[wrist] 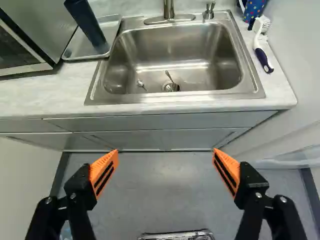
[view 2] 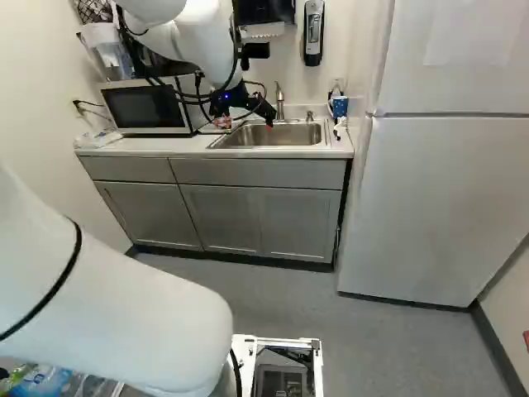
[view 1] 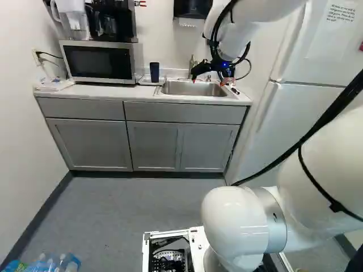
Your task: Rinse the cup and place it in the tray
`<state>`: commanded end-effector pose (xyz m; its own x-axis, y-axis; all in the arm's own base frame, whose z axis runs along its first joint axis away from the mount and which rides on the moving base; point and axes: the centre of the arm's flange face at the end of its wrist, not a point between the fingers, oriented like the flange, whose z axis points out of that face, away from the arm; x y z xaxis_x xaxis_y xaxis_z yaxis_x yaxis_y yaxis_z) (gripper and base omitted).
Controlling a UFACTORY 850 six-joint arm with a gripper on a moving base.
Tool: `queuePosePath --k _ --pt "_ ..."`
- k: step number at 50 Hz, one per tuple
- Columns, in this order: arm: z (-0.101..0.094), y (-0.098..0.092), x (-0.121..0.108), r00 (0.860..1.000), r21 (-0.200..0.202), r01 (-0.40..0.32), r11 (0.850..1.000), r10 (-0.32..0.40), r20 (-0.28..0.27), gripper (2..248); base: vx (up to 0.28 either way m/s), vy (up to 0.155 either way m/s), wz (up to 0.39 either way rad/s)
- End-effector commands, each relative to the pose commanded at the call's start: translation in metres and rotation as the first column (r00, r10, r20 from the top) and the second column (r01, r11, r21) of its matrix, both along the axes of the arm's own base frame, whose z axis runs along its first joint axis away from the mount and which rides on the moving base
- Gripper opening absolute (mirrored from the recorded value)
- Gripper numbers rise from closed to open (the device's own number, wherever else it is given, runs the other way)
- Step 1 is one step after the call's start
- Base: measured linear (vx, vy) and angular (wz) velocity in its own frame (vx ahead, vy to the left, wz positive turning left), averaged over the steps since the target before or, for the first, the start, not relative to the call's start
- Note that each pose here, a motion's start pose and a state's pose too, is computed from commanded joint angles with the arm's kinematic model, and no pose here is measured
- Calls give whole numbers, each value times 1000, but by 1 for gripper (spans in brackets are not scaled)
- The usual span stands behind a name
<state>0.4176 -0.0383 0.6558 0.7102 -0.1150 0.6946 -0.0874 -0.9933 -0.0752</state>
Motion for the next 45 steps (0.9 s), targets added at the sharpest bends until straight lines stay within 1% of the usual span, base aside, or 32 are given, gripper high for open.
queuePosePath --k 20,45 --pt "0 0 0 1000 0 0 1000 0 0 247 -62 0 6" --pt "0 0 0 1000 0 0 1000 0 0 247 -3 0 1"
